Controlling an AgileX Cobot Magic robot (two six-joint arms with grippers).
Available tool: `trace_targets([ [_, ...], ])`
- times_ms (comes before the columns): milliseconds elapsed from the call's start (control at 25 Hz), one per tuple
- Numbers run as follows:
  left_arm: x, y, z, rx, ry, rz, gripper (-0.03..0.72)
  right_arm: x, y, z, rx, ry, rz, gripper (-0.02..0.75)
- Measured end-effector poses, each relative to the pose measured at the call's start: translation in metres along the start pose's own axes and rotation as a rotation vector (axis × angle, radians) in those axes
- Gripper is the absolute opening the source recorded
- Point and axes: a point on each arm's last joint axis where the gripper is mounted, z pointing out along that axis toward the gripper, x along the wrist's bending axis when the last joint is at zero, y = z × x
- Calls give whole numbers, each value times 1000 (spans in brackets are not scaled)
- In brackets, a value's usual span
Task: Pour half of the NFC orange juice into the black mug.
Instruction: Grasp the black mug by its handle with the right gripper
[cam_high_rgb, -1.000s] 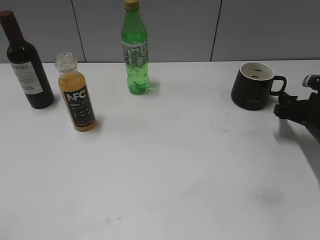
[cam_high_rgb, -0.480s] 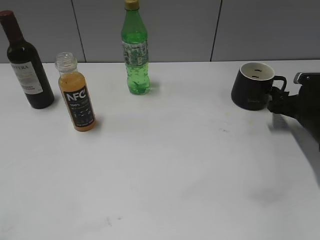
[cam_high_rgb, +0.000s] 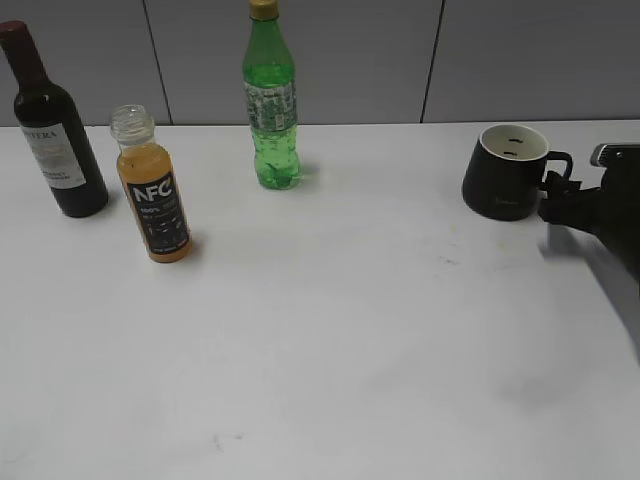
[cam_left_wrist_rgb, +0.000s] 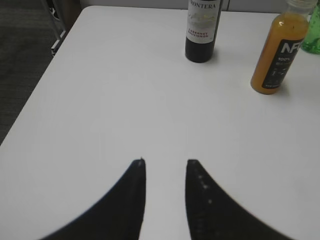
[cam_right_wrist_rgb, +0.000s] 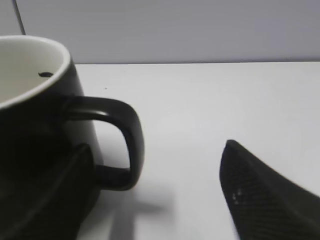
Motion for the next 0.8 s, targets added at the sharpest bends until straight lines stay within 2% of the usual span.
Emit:
trace_targets([
  [360, 0, 0, 0, 0, 0, 0, 221, -1, 6, 9, -37, 5, -3, 595],
  [800, 0, 0, 0, 0, 0, 0, 221, 0, -4, 27, -49, 20, -3, 595],
])
